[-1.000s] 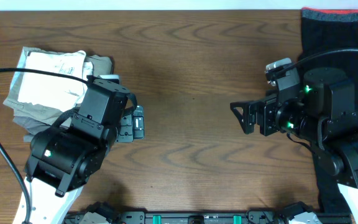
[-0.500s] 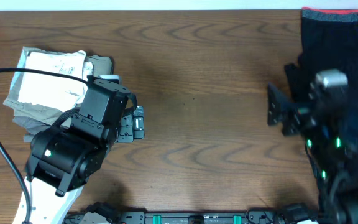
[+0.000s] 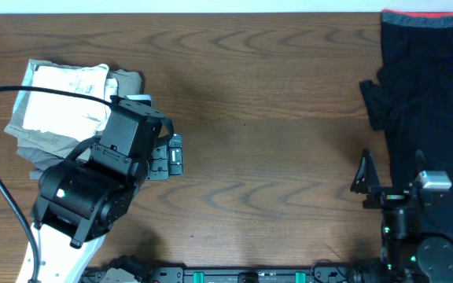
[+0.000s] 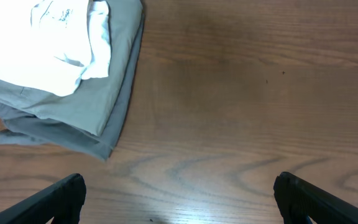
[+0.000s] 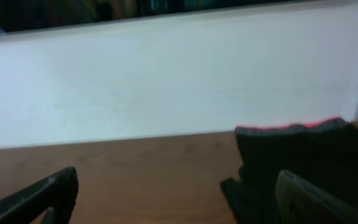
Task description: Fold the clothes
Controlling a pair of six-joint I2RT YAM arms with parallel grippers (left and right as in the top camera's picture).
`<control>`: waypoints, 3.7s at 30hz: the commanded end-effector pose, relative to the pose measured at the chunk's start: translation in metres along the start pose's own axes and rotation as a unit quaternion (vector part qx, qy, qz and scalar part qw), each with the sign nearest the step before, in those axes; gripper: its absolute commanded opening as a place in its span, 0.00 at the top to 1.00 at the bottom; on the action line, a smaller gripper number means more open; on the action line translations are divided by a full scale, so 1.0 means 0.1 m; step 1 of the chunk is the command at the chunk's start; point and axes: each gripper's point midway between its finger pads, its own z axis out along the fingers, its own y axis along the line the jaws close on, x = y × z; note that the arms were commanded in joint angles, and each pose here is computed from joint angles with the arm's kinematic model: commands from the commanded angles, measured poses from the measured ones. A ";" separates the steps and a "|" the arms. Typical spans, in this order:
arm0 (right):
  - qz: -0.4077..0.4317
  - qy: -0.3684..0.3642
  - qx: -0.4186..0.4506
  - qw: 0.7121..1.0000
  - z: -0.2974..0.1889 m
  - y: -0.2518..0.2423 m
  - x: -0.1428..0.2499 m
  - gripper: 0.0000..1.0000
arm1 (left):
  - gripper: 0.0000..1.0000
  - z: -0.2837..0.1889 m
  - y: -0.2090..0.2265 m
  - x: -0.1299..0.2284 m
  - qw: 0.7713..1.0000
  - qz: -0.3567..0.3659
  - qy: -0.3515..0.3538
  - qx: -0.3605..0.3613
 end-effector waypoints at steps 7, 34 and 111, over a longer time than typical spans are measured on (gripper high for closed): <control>0.025 -0.016 -0.008 1.000 0.16 -0.07 0.58 0.01 | 0.02 -0.01 0.01 -0.03 1.000 -0.002 -0.005 -0.006; 0.057 0.067 0.009 0.996 0.18 -0.15 1.17 0.01 | 0.02 -0.01 0.01 -0.03 1.000 -0.002 -0.005 -0.006; 0.057 0.068 0.009 0.996 0.18 -0.15 1.17 0.01 | 0.02 1.25 0.54 0.77 0.918 0.017 -0.395 0.031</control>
